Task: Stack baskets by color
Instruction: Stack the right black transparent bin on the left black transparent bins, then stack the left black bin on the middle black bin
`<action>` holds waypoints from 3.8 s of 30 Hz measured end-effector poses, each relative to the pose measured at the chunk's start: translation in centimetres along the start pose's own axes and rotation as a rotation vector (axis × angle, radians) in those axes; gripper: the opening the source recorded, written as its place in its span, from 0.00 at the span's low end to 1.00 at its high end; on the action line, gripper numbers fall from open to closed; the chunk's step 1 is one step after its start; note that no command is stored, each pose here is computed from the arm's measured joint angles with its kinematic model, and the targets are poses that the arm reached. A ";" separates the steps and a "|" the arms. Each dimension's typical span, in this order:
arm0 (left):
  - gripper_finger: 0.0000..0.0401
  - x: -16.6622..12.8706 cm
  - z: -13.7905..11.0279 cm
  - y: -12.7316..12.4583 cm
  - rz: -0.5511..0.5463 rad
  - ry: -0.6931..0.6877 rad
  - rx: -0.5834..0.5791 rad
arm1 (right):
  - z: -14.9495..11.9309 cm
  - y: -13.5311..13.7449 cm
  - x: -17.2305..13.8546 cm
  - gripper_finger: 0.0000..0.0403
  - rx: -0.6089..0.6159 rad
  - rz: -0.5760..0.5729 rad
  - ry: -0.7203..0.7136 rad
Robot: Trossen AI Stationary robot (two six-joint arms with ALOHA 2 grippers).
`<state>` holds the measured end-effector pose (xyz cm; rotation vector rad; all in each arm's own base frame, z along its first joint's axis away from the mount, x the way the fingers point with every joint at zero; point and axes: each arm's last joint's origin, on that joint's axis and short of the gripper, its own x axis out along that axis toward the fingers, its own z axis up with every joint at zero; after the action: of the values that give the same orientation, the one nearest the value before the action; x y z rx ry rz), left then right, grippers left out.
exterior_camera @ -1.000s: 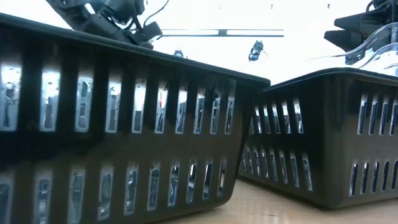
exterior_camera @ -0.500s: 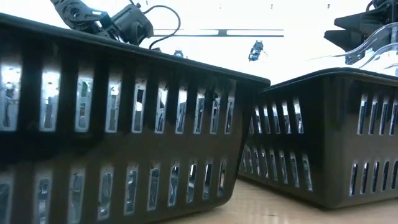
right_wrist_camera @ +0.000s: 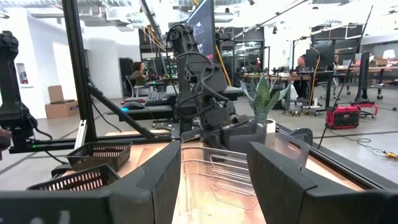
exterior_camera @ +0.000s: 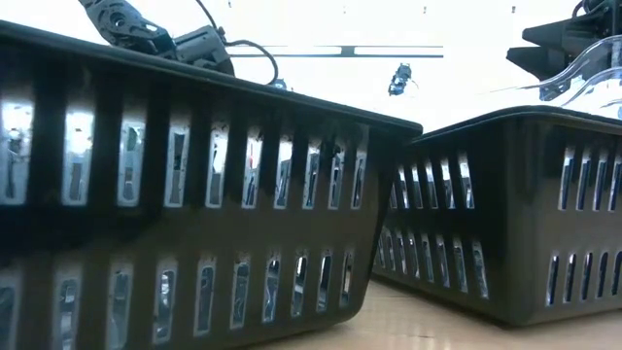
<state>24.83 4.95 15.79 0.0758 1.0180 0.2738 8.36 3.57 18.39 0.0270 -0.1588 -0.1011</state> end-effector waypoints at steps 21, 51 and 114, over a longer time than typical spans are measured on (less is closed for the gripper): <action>0.01 -9.4 4.0 -1.7 -0.040 -0.143 0.063 | 0.0 0.0 0.0 0.47 0.000 0.000 0.000; 0.01 -15.5 -4.4 -1.0 0.038 0.278 0.174 | 0.0 0.0 0.0 0.47 0.000 0.000 0.000; 0.53 -10.9 -4.2 -20.0 -0.399 0.334 0.134 | 0.0 0.0 0.0 0.47 0.000 0.000 0.000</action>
<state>19.70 -17.46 18.81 -0.0543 1.3558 -0.1524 8.35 3.57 18.40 0.0274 -0.1593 -0.1011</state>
